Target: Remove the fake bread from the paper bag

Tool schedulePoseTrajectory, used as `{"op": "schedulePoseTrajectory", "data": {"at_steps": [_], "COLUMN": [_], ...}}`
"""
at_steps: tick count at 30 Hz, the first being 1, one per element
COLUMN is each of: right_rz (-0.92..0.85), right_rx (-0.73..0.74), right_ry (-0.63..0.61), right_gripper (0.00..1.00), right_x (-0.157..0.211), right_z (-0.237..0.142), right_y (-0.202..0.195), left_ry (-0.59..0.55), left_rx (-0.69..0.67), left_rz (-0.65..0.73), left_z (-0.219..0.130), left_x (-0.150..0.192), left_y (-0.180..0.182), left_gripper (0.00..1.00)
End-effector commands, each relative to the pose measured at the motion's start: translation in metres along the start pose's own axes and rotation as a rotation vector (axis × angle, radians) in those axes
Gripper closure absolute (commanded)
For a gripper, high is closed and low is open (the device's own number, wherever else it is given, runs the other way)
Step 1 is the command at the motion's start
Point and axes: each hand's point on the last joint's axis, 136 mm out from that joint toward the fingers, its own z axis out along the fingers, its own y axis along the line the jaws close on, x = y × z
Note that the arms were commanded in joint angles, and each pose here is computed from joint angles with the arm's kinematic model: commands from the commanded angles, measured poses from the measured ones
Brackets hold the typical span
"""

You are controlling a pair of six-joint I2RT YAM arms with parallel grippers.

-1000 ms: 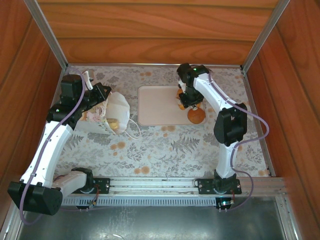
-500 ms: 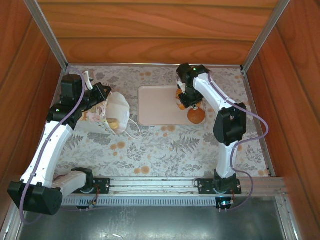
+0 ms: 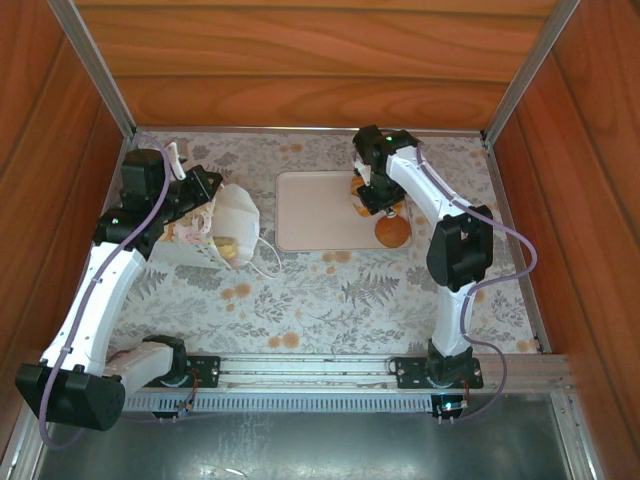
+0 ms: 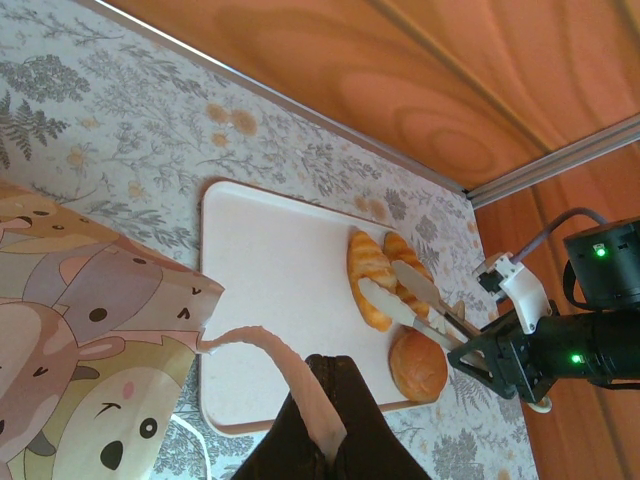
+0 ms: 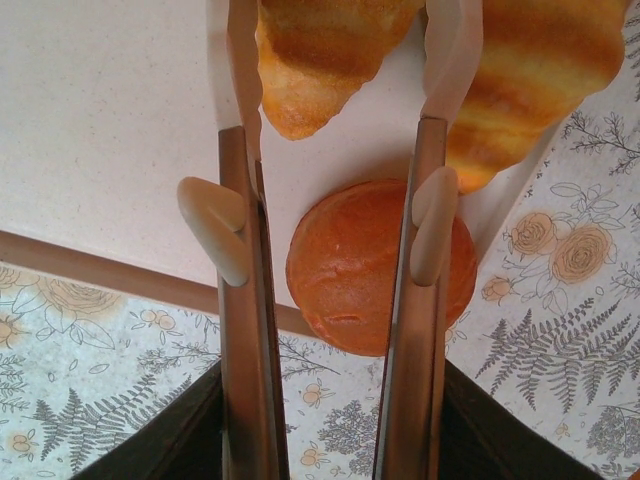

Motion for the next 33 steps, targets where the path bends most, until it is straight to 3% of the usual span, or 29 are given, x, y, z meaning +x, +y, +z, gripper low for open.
{"op": "schedulePoseTrajectory", "data": {"at_steps": [1, 11, 20, 28, 33], "right_rz": [0.022, 0.029, 0.072, 0.151, 0.098], "right_rx": [0.034, 0.014, -0.079, -0.387, -0.611], "right_ry": [0.008, -0.028, -0.159, -0.411, -0.509], "right_gripper": [0.52, 0.45, 0.5, 0.54, 0.55], "right_x": [-0.001, -0.005, 0.002, 0.013, 0.024], "right_z": [0.001, -0.009, -0.047, -0.094, -0.117], "right_y": [-0.01, -0.008, 0.004, 0.05, 0.097], "left_ry": [-0.021, -0.021, -0.053, -0.058, -0.062], "left_rx": [0.036, 0.04, 0.0, -0.027, -0.032], "left_rz": [0.01, 0.011, 0.031, 0.04, 0.042], "left_z": [-0.004, -0.005, -0.008, -0.01, -0.01], "left_x": [-0.003, -0.003, -0.005, -0.003, -0.005], "left_y": [-0.009, -0.01, -0.002, 0.004, 0.004], "left_gripper": [1.0, 1.0, 1.0, 1.0, 1.0]}}
